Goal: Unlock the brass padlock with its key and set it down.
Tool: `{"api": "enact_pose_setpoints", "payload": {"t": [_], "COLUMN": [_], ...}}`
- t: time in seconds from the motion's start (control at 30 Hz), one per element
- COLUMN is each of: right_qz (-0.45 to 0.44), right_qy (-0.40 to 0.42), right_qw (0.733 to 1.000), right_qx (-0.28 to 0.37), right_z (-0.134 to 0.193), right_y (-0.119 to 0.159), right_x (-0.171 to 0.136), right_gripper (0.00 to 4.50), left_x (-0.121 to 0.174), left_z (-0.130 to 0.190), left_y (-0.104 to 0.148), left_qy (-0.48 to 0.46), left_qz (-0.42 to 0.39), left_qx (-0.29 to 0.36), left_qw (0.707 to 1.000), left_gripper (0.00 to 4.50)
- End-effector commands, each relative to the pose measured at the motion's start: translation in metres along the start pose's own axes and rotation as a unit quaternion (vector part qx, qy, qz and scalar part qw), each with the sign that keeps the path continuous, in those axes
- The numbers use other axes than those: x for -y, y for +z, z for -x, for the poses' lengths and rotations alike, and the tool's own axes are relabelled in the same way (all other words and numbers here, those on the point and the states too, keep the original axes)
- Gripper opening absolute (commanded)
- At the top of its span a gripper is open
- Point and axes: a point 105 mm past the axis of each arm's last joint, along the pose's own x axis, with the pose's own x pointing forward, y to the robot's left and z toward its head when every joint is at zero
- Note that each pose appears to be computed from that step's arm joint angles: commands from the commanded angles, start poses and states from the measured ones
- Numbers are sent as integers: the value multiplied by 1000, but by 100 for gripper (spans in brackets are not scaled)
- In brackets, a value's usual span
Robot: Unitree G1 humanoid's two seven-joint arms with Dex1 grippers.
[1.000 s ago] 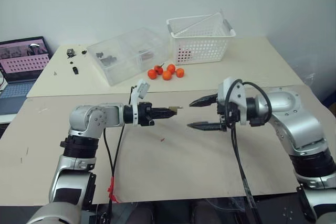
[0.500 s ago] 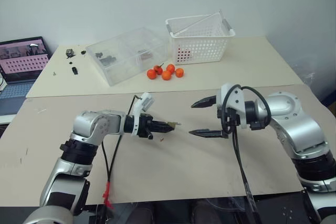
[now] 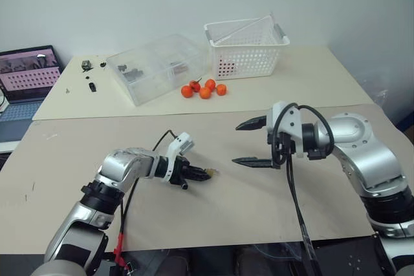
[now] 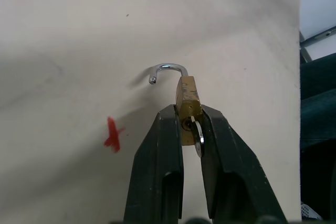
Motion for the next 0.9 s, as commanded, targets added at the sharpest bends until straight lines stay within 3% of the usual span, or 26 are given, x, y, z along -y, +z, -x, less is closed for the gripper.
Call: {"api": "enact_pose_setpoints", "payload": {"t": [0.03,0.33,0.4,0.43,0.73,0.9], "right_qz": [34,41,42,42,45,47], "right_qy": [-13,-11,-9,-9,-2,2], "right_qw": [999,999,999,999,999,999], "right_qx": [10,7,6,6,2,4], "right_z": [6,5,5,5,3,2], "right_y": [16,16,16,15,14,15], "right_x": [4,4,4,4,3,3], "right_gripper": [448,448,450,450,450,450], "left_x": [-5,-8,-10,-10,-19,-32], "left_z": [1,2,3,4,27,57], "left_y": [-3,-6,-7,-7,-12,-13], "left_qy": [7,14,16,16,50,98], "left_qz": [-2,4,8,9,-2,-17], "left_qx": [-1,-1,-1,-1,-6,-13], "left_qw": [1000,1000,1000,1000,999,995], "left_gripper": [8,8,105,119,428,441]}}
